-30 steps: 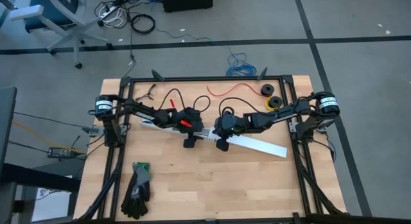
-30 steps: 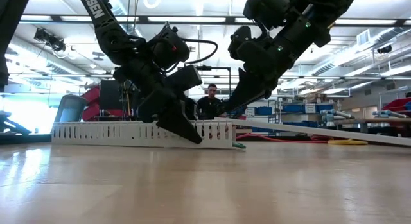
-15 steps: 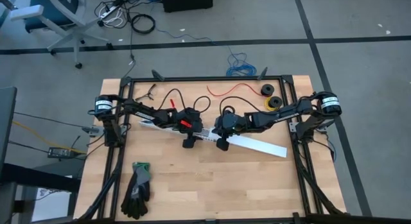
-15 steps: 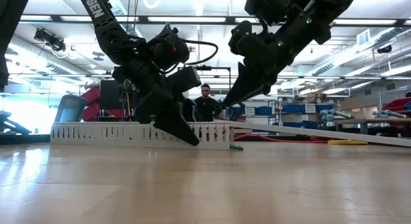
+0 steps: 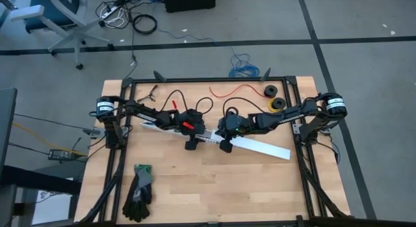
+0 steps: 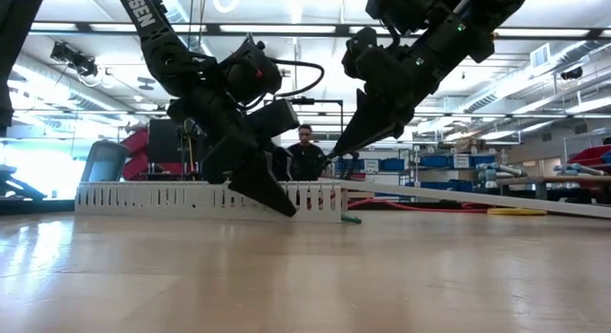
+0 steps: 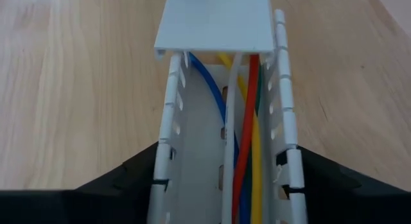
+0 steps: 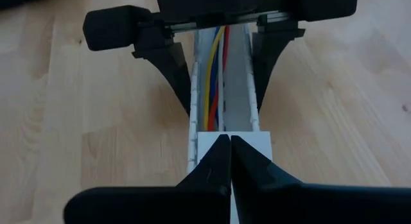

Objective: Ziptie cables
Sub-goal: Close the white cable duct

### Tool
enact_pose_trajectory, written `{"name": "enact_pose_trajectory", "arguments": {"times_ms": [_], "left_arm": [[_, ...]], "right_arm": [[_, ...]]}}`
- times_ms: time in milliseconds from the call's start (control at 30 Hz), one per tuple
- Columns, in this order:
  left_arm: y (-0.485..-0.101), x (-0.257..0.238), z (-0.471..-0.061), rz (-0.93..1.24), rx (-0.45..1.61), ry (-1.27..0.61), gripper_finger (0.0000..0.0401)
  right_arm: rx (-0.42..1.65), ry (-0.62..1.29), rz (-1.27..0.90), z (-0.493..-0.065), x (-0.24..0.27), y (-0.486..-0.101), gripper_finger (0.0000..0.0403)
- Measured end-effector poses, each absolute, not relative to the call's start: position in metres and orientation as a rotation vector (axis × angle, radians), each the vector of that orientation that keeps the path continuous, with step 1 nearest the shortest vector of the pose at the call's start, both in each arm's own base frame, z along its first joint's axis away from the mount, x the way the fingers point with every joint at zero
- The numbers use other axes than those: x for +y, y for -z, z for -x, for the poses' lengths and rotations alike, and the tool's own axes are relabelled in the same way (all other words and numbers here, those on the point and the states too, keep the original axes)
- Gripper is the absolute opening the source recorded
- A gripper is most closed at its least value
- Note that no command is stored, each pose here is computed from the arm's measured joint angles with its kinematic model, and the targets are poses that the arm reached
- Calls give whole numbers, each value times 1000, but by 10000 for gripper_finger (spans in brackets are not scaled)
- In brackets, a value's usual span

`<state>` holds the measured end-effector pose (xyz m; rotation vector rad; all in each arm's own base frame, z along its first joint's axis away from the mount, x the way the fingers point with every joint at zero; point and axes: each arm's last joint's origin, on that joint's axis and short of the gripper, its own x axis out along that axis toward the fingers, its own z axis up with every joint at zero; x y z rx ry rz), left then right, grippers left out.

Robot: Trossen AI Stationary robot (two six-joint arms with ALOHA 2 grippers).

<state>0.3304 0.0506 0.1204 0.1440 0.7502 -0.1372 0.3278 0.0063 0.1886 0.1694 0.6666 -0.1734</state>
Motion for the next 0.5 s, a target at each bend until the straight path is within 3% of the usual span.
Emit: {"name": "enact_pose_trajectory", "arguments": {"times_ms": [233,500], "left_arm": [[-123,51,-333,-153,712,132,315],[-128,52,-337,-145,649,117,317]], "right_arm": [[674,174,-168,-327,6,-188,0],[677,174,-168,-327,6,-188,0]]}}
